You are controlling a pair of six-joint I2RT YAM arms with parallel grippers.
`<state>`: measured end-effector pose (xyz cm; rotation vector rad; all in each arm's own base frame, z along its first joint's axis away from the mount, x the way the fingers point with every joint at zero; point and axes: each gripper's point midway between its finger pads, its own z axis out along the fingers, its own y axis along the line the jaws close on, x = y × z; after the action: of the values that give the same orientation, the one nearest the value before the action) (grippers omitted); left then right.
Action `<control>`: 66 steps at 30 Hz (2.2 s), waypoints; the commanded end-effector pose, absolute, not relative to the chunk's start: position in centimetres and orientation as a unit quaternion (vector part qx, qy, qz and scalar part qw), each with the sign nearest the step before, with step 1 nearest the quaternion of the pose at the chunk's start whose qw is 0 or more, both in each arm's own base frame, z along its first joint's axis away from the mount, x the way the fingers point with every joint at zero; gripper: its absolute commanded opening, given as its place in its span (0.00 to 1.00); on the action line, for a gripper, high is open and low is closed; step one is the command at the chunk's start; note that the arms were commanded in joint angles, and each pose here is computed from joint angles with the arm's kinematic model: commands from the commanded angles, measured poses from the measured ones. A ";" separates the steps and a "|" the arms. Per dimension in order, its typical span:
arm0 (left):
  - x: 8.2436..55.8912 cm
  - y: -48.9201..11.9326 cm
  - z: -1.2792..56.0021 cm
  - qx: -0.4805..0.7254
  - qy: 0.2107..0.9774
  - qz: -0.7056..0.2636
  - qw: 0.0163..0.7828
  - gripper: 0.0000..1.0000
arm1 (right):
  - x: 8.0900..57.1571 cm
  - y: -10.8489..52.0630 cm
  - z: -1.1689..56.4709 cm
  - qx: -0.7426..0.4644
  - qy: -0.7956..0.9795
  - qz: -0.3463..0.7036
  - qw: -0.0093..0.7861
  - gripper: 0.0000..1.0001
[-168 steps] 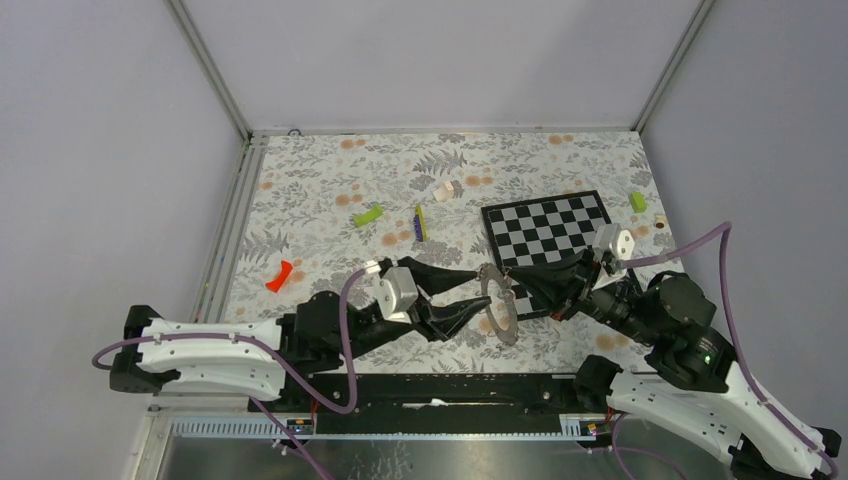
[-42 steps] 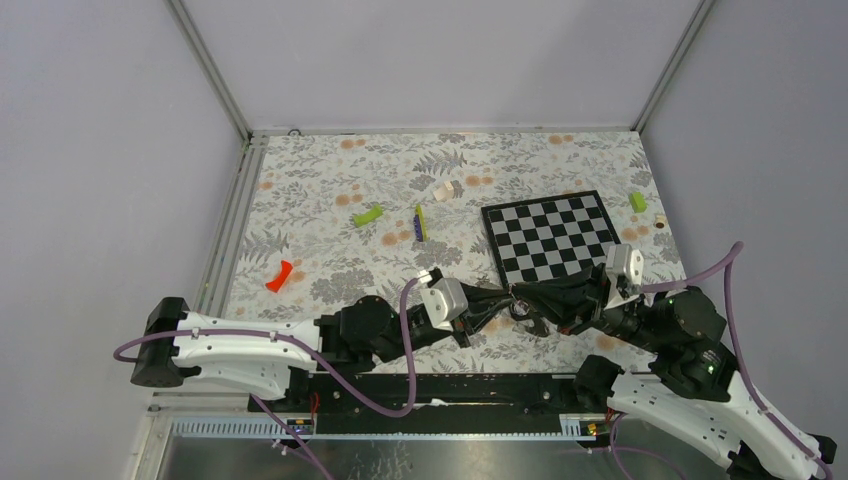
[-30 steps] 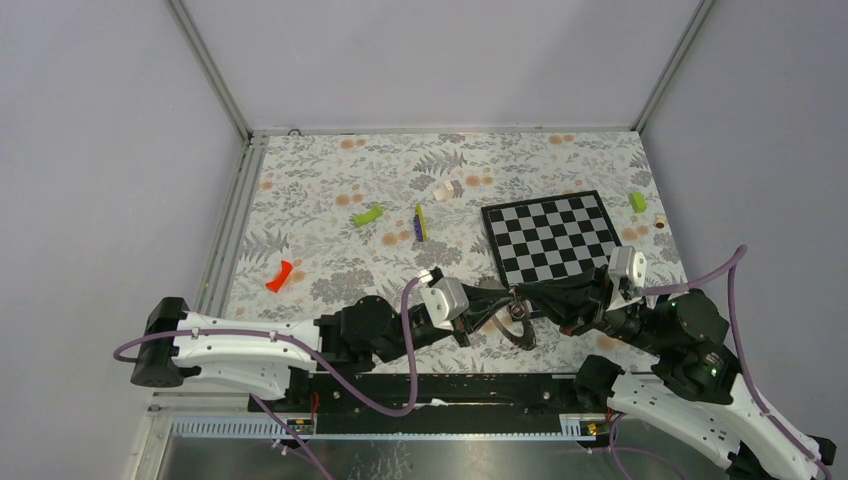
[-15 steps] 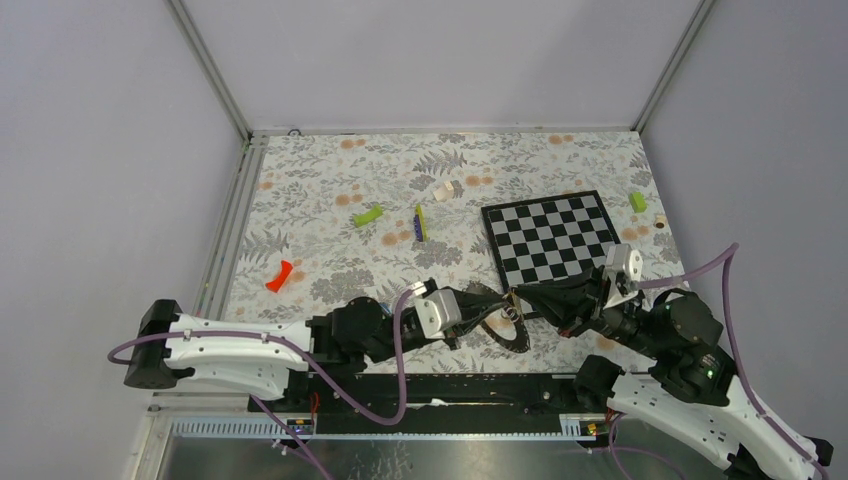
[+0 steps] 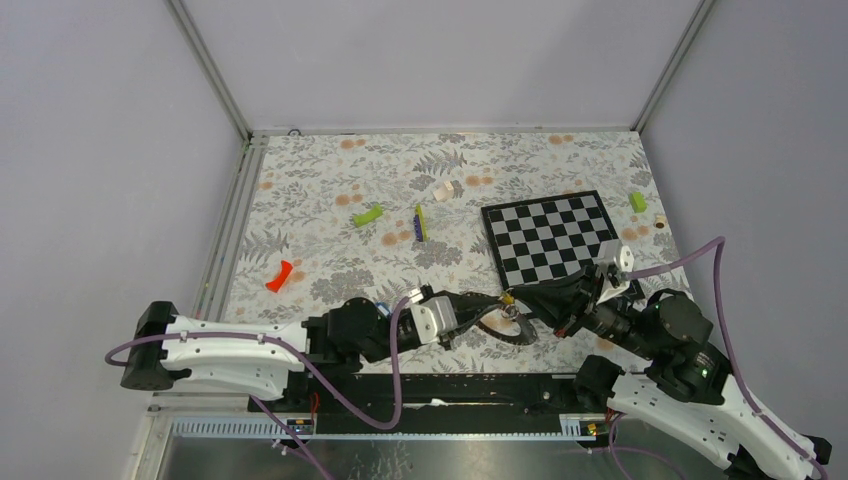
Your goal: Remove the keys from the keyring
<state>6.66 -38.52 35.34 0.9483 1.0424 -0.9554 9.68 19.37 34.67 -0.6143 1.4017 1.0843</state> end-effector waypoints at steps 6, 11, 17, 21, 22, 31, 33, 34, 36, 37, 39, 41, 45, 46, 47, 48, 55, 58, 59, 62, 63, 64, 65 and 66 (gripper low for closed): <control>5.4 -37.0 39.4 0.393 0.407 -0.464 0.681 0.22 | 11.3 18.4 35.0 -0.224 0.612 0.442 0.616 0.00; 5.3 -37.1 39.1 0.395 0.411 -0.465 0.677 0.26 | 11.2 18.3 35.7 -0.227 0.605 0.441 0.623 0.00; 5.5 -37.2 38.8 0.391 0.418 -0.465 0.675 0.28 | 11.0 18.3 36.2 -0.232 0.598 0.444 0.626 0.00; 5.7 -37.8 38.2 0.392 0.430 -0.461 0.670 0.28 | 10.8 18.1 36.8 -0.229 0.589 0.451 0.630 0.00; 5.8 -38.0 38.0 0.393 0.433 -0.460 0.668 0.28 | 10.7 18.1 36.9 -0.228 0.586 0.453 0.632 0.00; 6.2 -39.4 36.7 0.406 0.458 -0.442 0.656 0.25 | 10.5 18.1 37.8 -0.227 0.573 0.462 0.638 0.00; 6.5 -39.5 36.6 0.403 0.463 -0.436 0.658 0.26 | 10.3 18.1 37.8 -0.230 0.572 0.464 0.636 0.00; 6.7 -39.4 36.6 0.398 0.466 -0.434 0.660 0.26 | 10.2 18.2 37.7 -0.231 0.571 0.466 0.635 0.00; 7.1 -39.3 36.6 0.390 0.470 -0.429 0.666 0.26 | 10.1 18.2 37.7 -0.234 0.570 0.467 0.634 0.00; 7.3 -39.3 36.7 0.385 0.472 -0.427 0.668 0.27 | 10.0 18.2 37.7 -0.236 0.569 0.468 0.633 0.00; 7.6 -39.2 36.7 0.378 0.474 -0.424 0.673 0.27 | 9.9 18.2 37.7 -0.238 0.567 0.470 0.633 0.00; 7.9 -39.0 36.8 0.368 0.478 -0.420 0.678 0.27 | 9.7 18.2 37.8 -0.238 0.566 0.473 0.632 0.00; 8.4 -38.9 36.9 0.355 0.483 -0.416 0.685 0.28 | 9.5 18.2 37.8 -0.242 0.563 0.477 0.630 0.00; 8.5 -38.9 37.0 0.353 0.483 -0.415 0.686 0.29 | 9.5 18.3 37.8 -0.243 0.563 0.478 0.629 0.00; 8.5 -38.9 37.0 0.352 0.483 -0.415 0.686 0.29 | 9.4 18.3 37.8 -0.244 0.562 0.479 0.628 0.00; 8.5 -38.9 36.9 0.352 0.483 -0.415 0.686 0.29 | 9.4 18.3 37.8 -0.245 0.562 0.480 0.628 0.00; 8.5 -38.9 37.0 0.349 0.481 -0.418 0.687 0.31 | 9.0 18.5 37.9 -0.250 0.557 0.487 0.625 0.00; 8.4 -39.0 37.1 0.350 0.479 -0.421 0.686 0.32 | 9.1 18.6 37.7 -0.251 0.558 0.487 0.624 0.00; 8.3 -39.1 37.1 0.352 0.478 -0.422 0.686 0.32 | 9.1 18.6 37.7 -0.251 0.558 0.487 0.623 0.00; 8.1 -39.3 37.0 0.355 0.475 -0.425 0.683 0.32 | 9.0 18.6 37.8 -0.251 0.556 0.489 0.624 0.00; 8.1 -39.3 37.0 0.356 0.475 -0.425 0.683 0.33 | 9.0 18.6 37.8 -0.252 0.555 0.489 0.624 0.00; 8.1 -39.3 37.0 0.356 0.475 -0.425 0.683 0.33 | 9.0 18.6 37.8 -0.252 0.555 0.489 0.623 0.00; 8.1 -39.4 36.9 0.356 0.476 -0.425 0.683 0.33 | 9.0 18.7 37.9 -0.253 0.555 0.490 0.623 0.00; 8.1 -39.4 36.9 0.357 0.476 -0.424 0.683 0.33 | 8.9 18.7 37.9 -0.253 0.554 0.491 0.623 0.00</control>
<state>8.28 -39.40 33.94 0.8791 1.1161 -0.8954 9.57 19.09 34.72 -0.6080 1.3879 1.0842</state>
